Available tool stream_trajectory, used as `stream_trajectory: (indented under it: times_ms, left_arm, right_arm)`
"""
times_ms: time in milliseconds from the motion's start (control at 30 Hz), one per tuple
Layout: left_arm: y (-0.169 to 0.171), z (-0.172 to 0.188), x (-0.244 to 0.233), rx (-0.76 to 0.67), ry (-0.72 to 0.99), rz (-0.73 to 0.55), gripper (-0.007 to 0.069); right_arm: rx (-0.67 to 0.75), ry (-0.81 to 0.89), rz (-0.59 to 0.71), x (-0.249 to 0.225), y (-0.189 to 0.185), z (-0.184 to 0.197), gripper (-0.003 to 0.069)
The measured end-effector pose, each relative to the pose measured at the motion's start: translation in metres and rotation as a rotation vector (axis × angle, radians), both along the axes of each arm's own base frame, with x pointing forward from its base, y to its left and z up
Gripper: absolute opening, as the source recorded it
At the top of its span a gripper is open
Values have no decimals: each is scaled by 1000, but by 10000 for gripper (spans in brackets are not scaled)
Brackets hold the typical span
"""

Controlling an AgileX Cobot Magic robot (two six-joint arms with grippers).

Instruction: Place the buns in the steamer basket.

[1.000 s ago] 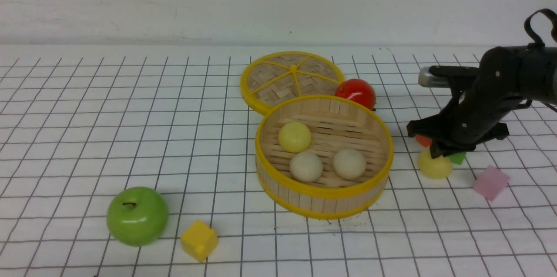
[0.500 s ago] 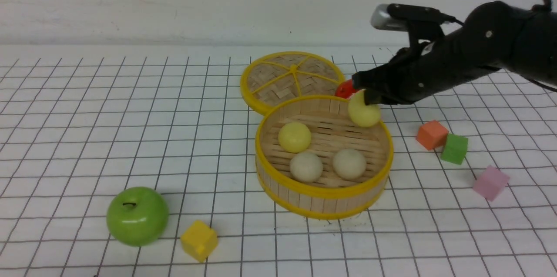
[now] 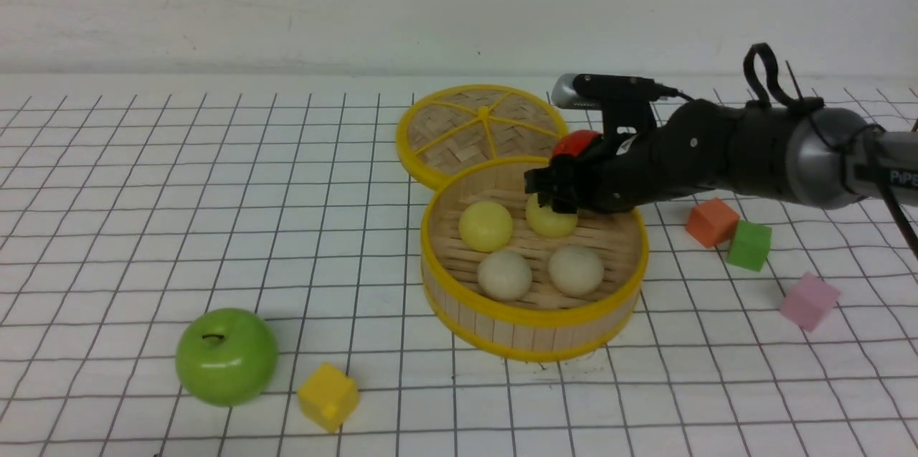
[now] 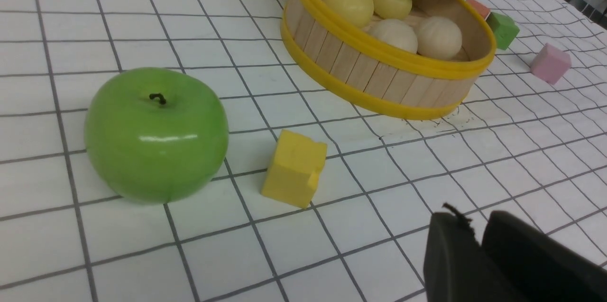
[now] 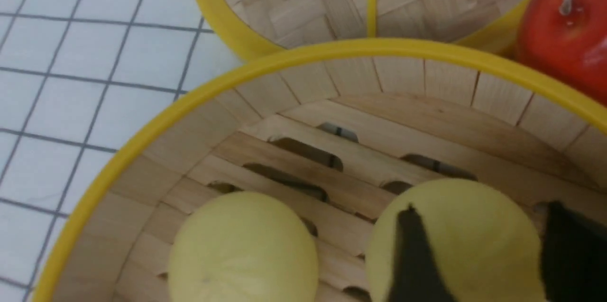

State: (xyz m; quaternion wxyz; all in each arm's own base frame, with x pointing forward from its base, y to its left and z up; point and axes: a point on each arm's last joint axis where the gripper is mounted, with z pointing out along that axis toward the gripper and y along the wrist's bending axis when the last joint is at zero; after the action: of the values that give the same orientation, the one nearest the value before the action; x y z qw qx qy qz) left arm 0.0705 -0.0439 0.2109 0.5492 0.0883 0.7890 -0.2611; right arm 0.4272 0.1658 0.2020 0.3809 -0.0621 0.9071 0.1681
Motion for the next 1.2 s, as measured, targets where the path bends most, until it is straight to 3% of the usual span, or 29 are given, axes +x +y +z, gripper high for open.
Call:
stream_trajectory:
  times_ms: [100,200,333,467,500,533,967,1100,1200]
  left_arm:
    - [0,0,0,0,0,0,102]
    - [0,0,0,0,0,0,102]
    - [0,0,0,0,0,0,103]
    - [0,0,0,0,0,0,110]
    - [0,0,0,0,0,0,110]
    - [0,0,0,0,0,0,110]
    - [0,0,0,0,0,0,124]
    - [0,0,0,0,0,0,127]
    - [0,0,0,0,0,0,130]
  right_arm:
    - [-2,4,49,-16,-2,36,507]
    - [-18,0,104,-49,-12,89,489]
    - [-45,13,117,-112,-36,134,322]
    - [-57,60,91,-169,-58,135,77]
    - [-54,51,91,-174,-60,137,66]
    - [-47,67,80,-196,-68,132,-1]
    - [-36,5,117,-319,-110,135,-17]
    - [-102,-191,103,-346,-128,139,-17]
    - [-119,-342,-47,-358,-145,108,-17]
